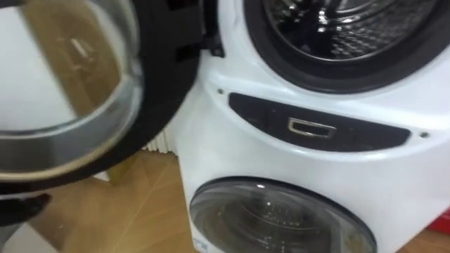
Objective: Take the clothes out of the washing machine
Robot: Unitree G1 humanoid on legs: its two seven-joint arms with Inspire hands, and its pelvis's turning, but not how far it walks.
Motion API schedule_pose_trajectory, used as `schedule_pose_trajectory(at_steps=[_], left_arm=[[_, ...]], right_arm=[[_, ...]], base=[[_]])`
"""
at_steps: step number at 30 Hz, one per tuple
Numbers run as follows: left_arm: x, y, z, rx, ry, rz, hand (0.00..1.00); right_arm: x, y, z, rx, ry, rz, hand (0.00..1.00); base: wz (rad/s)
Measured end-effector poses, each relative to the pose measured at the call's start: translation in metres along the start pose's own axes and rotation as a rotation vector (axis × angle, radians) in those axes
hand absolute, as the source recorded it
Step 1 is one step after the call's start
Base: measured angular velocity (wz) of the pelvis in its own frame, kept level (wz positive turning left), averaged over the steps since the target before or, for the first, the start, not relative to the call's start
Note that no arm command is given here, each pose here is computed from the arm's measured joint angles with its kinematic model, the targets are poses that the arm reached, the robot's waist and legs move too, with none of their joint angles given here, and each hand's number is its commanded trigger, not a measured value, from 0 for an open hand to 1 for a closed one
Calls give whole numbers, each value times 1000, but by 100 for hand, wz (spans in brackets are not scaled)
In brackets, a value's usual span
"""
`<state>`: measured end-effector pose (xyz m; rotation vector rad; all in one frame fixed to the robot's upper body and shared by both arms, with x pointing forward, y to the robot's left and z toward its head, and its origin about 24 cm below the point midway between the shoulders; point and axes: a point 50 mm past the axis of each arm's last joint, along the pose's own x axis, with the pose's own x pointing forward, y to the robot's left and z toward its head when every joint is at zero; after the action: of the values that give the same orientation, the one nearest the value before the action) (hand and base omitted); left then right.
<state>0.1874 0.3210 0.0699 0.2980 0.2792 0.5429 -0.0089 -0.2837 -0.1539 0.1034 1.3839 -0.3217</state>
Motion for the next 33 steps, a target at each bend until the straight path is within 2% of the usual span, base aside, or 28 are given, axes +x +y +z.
schedule_pose_trajectory(at_steps=[3, 6, 16, 23, 26, 33], left_arm=[[-5, -12, 0, -8, -10, -22, 0], [-11, -16, -1, -16, -11, -37, 0], [-15, -26, 2, -20, -29, -73, 0], [-21, -41, 3, 36, -57, -59, 0], [-25, -49, 2, 16, -54, -38, 0], [-33, -71, 4, -26, -54, -78, 0]], right_arm=[[3, 8, 5, -8, 0, 24, 0], [5, 11, 10, 7, -20, 25, 0], [6, 14, 13, 80, -59, 39, 0], [6, 14, 14, 92, -72, 28, 0], [6, 17, 16, 73, -86, 33, 0], [8, 24, 24, 75, -110, 35, 0]], base=[[13], [8], [4], [1], [-7], [3]])
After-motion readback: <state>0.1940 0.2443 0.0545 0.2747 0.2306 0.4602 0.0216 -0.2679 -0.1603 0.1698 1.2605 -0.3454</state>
